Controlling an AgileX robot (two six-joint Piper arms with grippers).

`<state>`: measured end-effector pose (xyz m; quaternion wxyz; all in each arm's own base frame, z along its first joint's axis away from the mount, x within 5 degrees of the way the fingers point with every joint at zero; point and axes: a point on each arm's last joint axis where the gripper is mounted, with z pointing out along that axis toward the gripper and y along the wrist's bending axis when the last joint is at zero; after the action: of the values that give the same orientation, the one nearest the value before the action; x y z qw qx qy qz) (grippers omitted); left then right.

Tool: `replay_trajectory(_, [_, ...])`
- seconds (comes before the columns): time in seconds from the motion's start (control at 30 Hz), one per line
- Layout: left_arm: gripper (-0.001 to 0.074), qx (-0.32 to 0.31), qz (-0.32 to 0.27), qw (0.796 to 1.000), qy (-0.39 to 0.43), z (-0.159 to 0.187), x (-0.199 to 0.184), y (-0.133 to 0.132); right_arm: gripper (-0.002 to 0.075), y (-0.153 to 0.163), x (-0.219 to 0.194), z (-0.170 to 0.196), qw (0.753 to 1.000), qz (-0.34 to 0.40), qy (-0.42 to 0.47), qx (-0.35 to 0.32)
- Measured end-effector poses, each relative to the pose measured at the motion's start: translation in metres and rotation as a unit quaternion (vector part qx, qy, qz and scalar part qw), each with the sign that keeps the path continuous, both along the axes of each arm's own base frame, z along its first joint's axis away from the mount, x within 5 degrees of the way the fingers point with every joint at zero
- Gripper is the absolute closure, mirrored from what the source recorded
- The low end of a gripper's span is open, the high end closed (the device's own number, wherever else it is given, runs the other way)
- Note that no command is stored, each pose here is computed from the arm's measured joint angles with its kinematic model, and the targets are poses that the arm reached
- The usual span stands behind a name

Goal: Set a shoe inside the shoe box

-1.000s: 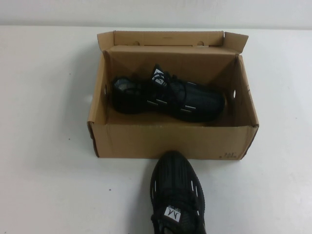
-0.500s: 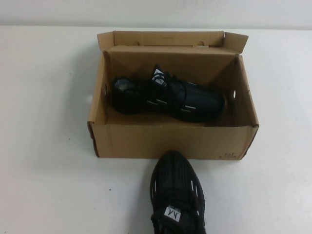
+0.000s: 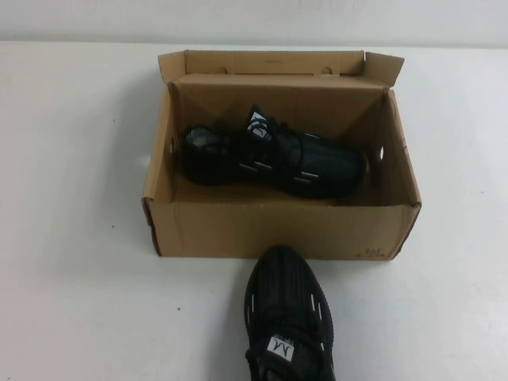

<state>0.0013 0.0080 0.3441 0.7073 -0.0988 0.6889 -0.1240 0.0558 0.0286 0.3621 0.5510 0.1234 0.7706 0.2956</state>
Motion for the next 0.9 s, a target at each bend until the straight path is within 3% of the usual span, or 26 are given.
replay_trajectory(0.2, [0.0738,0.045,-0.036,0.996,0.068,-0.011,0.004,-0.007,0.0742,0.007,0.003,-0.003,0.997,0.058,0.000,-0.046])
replay_trajectory(0.37, [0.0738,0.061,-0.064,0.988,0.125,-0.016,0.017,-0.012,0.0742,0.013,0.019,-0.008,0.991,0.097,0.069,-0.056])
replay_trajectory(0.67, [0.0738,0.094,-0.115,0.963,0.225,-0.012,0.040,-0.019,0.0742,0.020,0.059,-0.001,0.957,0.191,0.175,-0.130])
replay_trajectory(0.9, [0.0738,0.107,-0.122,0.954,0.251,0.009,0.052,-0.022,0.0742,0.033,0.062,0.009,0.948,0.265,0.132,-0.119])
